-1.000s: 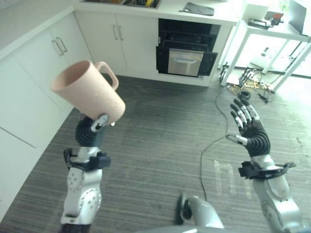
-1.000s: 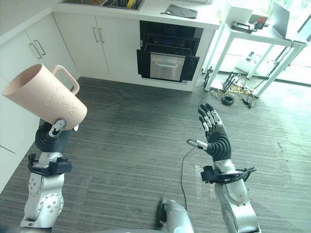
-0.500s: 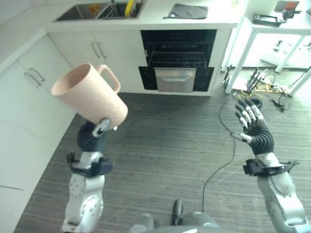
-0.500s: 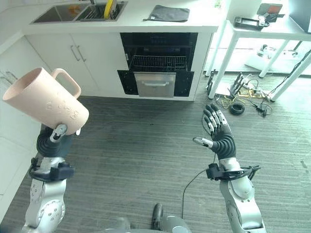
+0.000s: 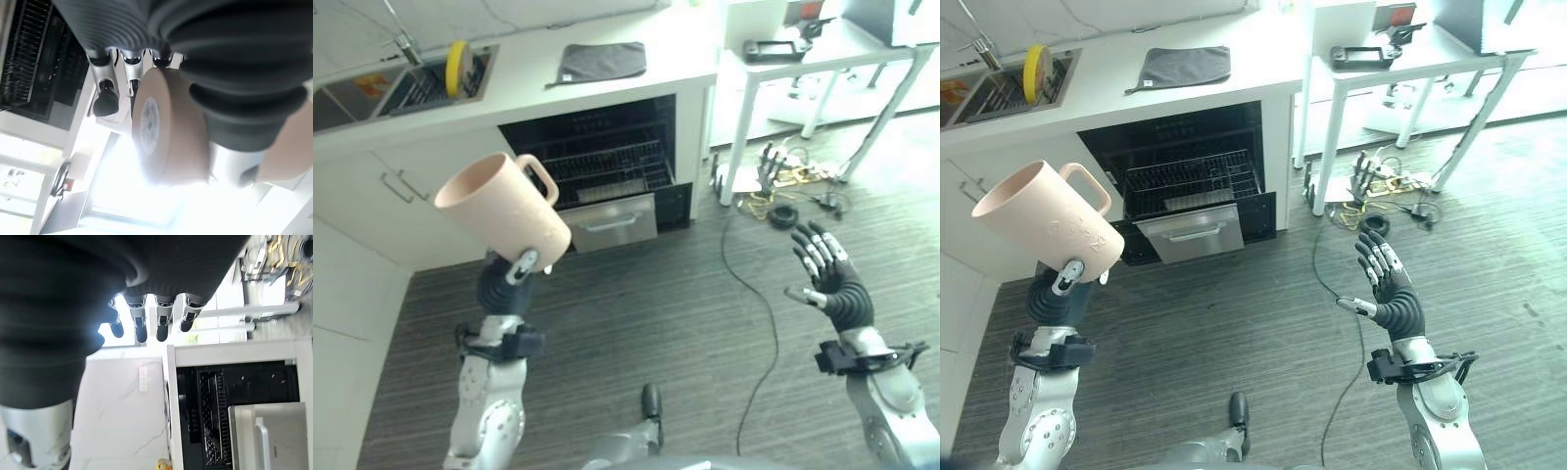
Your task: Place the dishes in the dishwasher.
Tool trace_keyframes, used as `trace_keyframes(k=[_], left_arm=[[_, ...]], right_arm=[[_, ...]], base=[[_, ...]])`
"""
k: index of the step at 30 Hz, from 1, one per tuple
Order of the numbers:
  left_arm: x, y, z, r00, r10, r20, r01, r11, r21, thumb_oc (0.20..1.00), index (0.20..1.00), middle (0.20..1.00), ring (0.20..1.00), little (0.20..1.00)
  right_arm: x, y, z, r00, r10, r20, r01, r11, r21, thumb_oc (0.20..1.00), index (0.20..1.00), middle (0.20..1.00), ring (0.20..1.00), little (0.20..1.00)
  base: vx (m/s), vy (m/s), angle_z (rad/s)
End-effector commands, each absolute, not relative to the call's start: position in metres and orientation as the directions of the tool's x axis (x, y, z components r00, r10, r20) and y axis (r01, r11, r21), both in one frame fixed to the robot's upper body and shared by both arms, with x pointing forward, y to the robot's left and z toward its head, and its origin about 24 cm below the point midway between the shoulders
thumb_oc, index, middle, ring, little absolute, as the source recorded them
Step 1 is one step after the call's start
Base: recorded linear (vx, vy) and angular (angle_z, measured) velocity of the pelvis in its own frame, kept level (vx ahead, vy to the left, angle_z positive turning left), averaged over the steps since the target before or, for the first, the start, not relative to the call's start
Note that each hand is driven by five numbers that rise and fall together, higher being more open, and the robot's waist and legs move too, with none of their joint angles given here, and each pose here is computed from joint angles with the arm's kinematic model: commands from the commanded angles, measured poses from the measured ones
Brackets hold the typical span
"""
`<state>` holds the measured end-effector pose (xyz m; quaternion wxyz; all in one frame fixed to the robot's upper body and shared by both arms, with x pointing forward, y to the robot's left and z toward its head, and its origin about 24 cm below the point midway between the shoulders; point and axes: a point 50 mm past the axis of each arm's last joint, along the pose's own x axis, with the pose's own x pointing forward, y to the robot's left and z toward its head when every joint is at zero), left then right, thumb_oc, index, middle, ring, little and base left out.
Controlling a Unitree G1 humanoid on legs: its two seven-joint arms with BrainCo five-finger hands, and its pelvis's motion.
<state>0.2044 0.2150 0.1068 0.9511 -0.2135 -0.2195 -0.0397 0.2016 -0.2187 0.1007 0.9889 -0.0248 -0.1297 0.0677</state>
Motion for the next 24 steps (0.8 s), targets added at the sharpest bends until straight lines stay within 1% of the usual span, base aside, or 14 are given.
trace_keyframes(k=[1, 6, 8, 12, 16, 19, 24], left_arm=[[0.195, 0.230, 0.133, 0.823, 0.037, 0.567, 0.181, 0.929, -0.323, 0.200, 0.200, 0.200, 0.200, 0.200], [0.204, 0.224, 0.142, 0.806, -0.007, 0.592, 0.220, 0.932, -0.289, 0.200, 0.200, 0.200, 0.200, 0.200], [0.207, 0.220, 0.146, 0.800, -0.037, 0.599, 0.243, 0.933, -0.266, 0.200, 0.200, 0.200, 0.200, 0.200], [0.206, 0.222, 0.147, 0.804, -0.039, 0.593, 0.242, 0.933, -0.267, 0.200, 0.200, 0.200, 0.200, 0.200], [0.206, 0.218, 0.148, 0.809, -0.049, 0.586, 0.242, 0.936, -0.256, 0.200, 0.200, 0.200, 0.200, 0.200], [0.207, 0.217, 0.148, 0.812, -0.037, 0.582, 0.230, 0.937, -0.262, 0.200, 0.200, 0.200, 0.200, 0.200], [0.212, 0.219, 0.152, 0.804, -0.037, 0.593, 0.241, 0.933, -0.269, 0.200, 0.200, 0.200, 0.200, 0.200]], right_arm=[[0.204, -0.214, 0.132, 0.890, 0.172, 0.422, -0.154, 0.985, -0.078, 1.000, 1.000, 1.000, 1.000, 1.000], [0.207, -0.210, 0.134, 0.891, 0.140, 0.432, -0.130, 0.990, -0.054, 1.000, 1.000, 1.000, 1.000, 1.000], [0.209, -0.204, 0.137, 0.886, 0.129, 0.445, -0.120, 0.992, -0.049, 1.000, 1.000, 1.000, 1.000, 1.000], [0.208, -0.198, 0.137, 0.886, 0.141, 0.442, -0.137, 0.990, -0.040, 1.000, 1.000, 1.000, 1.000, 1.000], [0.206, -0.193, 0.135, 0.884, 0.155, 0.441, -0.151, 0.988, -0.043, 1.000, 1.000, 1.000, 1.000, 1.000], [0.209, -0.189, 0.134, 0.880, 0.163, 0.447, -0.145, 0.987, -0.075, 1.000, 1.000, 1.000, 1.000, 1.000], [0.211, -0.203, 0.137, 0.882, 0.142, 0.450, -0.125, 0.990, -0.067, 1.000, 1.000, 1.000, 1.000, 1.000]], base=[[0.32, 0.324, 0.01], [0.31, 0.278, 0.09], [0.37, 0.391, 0.57], [0.37, 0.414, 0.61], [0.19, 0.195, 0.35], [0.20, 0.026, 0.08], [0.23, -0.222, -0.20]])
